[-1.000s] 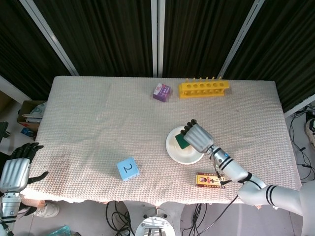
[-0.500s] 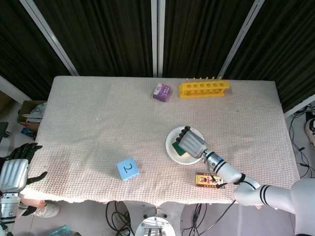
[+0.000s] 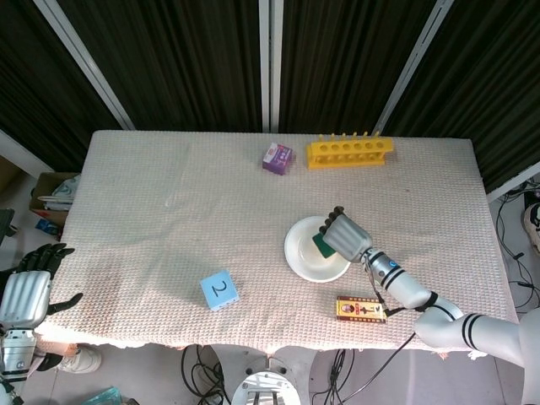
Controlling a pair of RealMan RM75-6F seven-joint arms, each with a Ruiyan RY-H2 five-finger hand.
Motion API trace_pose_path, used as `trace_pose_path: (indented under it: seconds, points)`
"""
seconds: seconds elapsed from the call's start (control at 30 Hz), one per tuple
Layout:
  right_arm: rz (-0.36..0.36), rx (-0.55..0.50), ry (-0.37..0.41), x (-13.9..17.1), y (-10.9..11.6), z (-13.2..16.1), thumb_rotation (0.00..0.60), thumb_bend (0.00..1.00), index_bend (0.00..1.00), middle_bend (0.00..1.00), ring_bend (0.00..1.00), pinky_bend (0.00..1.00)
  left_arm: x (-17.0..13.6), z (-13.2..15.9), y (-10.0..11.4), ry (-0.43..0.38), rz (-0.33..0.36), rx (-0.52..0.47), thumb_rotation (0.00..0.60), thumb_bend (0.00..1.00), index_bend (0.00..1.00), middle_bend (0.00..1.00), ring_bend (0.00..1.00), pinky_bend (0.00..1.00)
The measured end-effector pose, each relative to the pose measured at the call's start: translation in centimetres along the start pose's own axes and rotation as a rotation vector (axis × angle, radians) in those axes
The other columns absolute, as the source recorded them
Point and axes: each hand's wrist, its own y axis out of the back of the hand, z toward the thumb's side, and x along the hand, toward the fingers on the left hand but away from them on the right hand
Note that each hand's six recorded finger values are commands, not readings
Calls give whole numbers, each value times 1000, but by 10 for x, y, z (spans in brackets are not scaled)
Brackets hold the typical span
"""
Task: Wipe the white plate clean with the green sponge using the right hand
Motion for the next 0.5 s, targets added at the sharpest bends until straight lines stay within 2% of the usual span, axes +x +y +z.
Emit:
trace_pose_path:
  seconds: [0.17, 0.5]
  points:
    - [9, 57, 19, -10, 5, 0, 600, 746, 676, 524, 329, 263, -2, -2, -1, 7, 0, -3, 600, 0, 230, 160, 119, 168]
    - [-32, 81, 95, -27, 25, 34, 600, 751, 680, 526, 329, 262, -6, -6, -1, 17, 6, -8, 600, 0, 230, 160, 119, 168]
